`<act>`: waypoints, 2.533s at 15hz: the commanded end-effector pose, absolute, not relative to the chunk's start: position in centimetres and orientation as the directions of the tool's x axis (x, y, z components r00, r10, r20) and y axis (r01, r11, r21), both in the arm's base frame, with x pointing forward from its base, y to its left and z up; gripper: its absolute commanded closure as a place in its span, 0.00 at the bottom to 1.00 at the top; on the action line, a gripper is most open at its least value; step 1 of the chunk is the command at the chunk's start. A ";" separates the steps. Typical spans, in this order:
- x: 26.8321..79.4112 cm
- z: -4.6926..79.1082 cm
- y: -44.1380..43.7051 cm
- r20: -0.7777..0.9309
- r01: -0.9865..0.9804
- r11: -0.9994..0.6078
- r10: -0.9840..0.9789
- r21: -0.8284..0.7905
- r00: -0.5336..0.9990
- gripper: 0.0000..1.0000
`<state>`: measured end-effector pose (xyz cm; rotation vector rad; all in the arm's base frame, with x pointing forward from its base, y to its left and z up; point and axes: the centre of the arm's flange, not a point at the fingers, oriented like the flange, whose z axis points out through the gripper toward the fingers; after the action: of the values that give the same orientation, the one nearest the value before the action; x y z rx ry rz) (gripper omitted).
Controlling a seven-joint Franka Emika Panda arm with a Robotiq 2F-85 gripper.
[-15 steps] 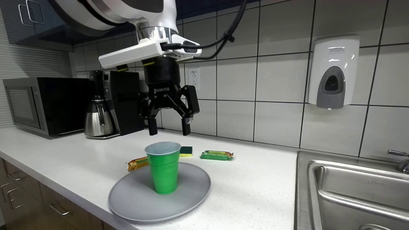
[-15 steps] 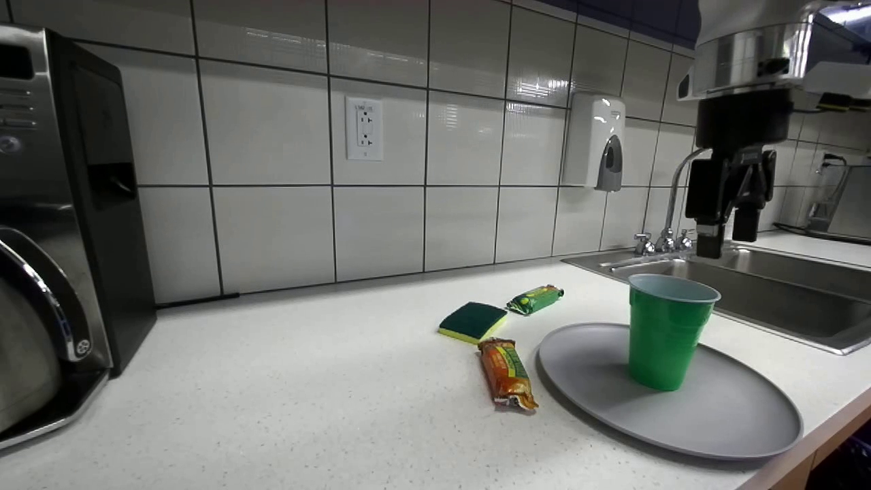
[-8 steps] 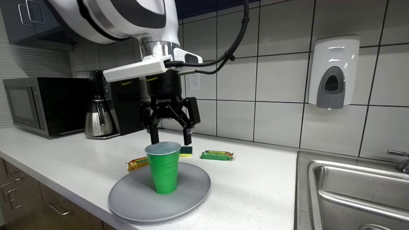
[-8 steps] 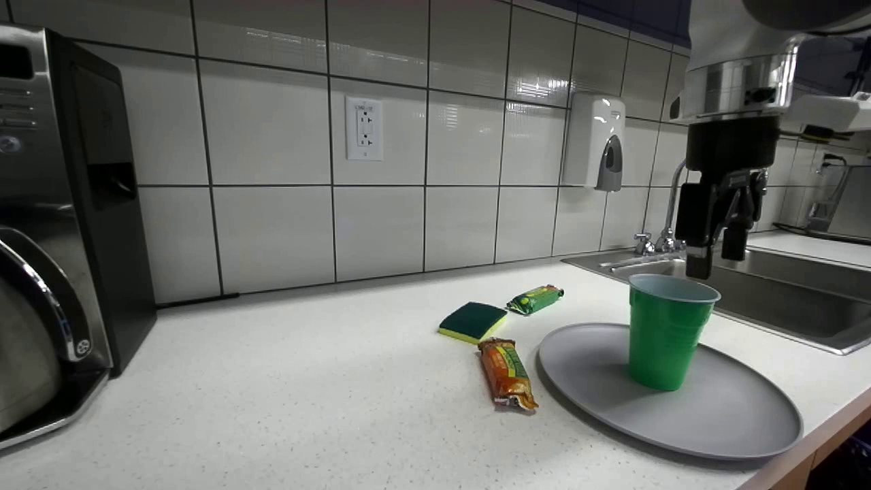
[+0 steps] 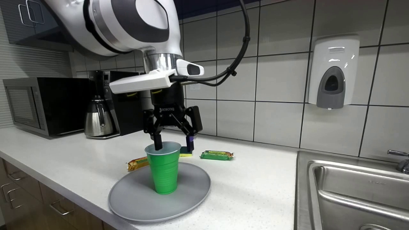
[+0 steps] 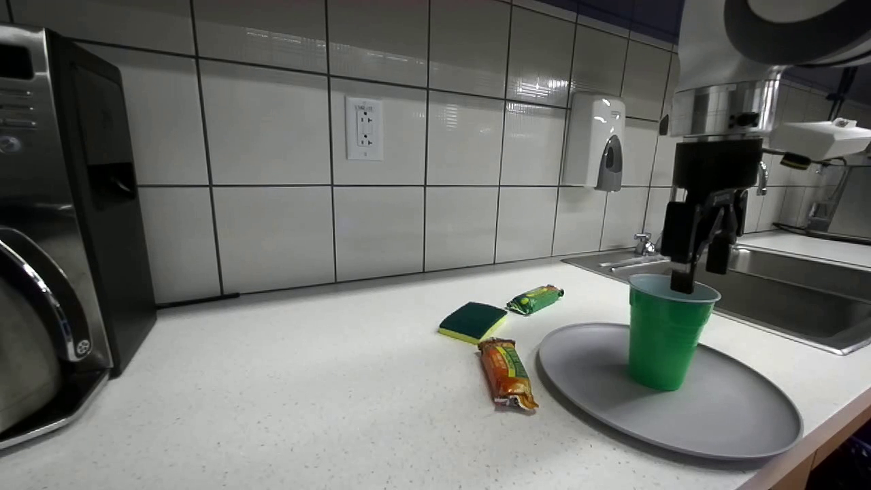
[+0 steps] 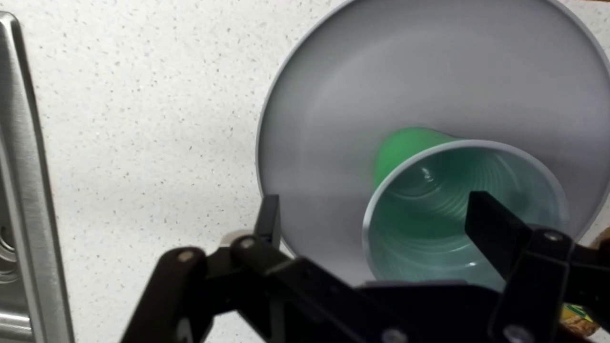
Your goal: Put the cup off of the tray and put the candy bars on it
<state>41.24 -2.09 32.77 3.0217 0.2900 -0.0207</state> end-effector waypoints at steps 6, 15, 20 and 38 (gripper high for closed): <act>42.1 31.4 -2.0 0.012 0.195 -0.979 0.196 0.065 0.981 0.00; 41.9 31.1 -2.1 0.030 0.186 -0.982 0.187 0.043 0.982 0.51; 41.7 31.3 -2.3 0.033 0.181 -0.983 0.182 0.039 0.983 0.88; 40.0 38.2 -4.5 0.165 0.168 -0.984 0.158 -0.052 0.974 0.99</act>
<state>41.49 -2.93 36.17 3.1688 0.2414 0.2271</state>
